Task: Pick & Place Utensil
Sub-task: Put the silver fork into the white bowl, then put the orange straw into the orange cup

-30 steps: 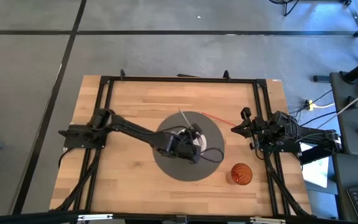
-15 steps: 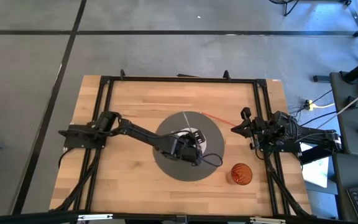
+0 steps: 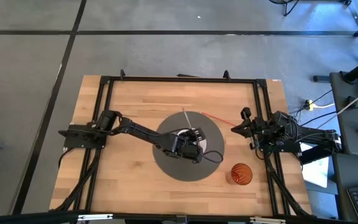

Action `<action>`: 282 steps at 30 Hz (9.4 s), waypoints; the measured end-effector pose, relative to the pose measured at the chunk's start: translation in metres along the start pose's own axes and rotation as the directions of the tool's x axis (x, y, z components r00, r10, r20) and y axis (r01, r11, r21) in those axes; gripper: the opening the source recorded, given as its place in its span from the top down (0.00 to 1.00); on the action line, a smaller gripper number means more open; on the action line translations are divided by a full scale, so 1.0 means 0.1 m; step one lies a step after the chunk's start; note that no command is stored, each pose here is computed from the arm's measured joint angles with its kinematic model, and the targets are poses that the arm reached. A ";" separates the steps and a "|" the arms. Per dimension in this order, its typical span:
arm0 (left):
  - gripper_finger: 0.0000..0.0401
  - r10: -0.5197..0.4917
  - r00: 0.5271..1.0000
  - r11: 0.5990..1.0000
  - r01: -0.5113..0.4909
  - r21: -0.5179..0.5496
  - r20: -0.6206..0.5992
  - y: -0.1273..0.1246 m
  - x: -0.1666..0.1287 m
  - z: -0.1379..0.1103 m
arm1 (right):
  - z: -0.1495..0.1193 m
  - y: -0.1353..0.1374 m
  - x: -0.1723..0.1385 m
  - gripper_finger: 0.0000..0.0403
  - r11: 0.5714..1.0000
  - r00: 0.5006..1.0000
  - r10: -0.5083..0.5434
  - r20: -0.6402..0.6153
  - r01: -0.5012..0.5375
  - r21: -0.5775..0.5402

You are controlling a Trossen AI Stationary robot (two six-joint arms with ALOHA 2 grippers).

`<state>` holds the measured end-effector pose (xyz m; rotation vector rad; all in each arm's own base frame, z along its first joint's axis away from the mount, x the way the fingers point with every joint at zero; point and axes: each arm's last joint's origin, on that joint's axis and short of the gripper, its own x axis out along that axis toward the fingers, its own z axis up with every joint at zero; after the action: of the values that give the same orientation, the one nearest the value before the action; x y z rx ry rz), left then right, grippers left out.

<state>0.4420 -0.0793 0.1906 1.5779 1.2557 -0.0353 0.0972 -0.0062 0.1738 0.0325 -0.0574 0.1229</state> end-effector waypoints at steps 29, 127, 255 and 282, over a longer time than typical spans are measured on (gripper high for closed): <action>0.99 -0.212 0.957 0.483 0.277 -0.831 0.196 0.43 -0.79 -0.24 | 0.00 0.00 0.00 0.94 1.000 1.000 0.000 0.000 0.000 0.001; 0.81 0.000 0.960 0.890 0.128 0.438 -0.281 0.02 0.08 0.49 | 0.00 0.00 0.00 0.94 1.000 1.000 -0.008 0.000 0.008 0.000; 0.99 0.815 0.512 0.053 0.400 -0.915 0.271 -2.06 -0.73 -2.45 | 1.25 -0.87 0.81 0.99 0.774 0.385 -0.502 -0.775 0.599 -0.204; 0.99 0.805 0.526 0.054 0.395 -0.917 0.275 -2.07 -0.72 -2.45 | 0.25 -1.57 1.54 0.39 0.878 0.122 0.000 -0.993 0.474 0.059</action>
<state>0.1299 0.0225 0.1952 0.2221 -0.1032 0.2773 0.2676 -0.1438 0.2031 0.3529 1.3853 -0.2243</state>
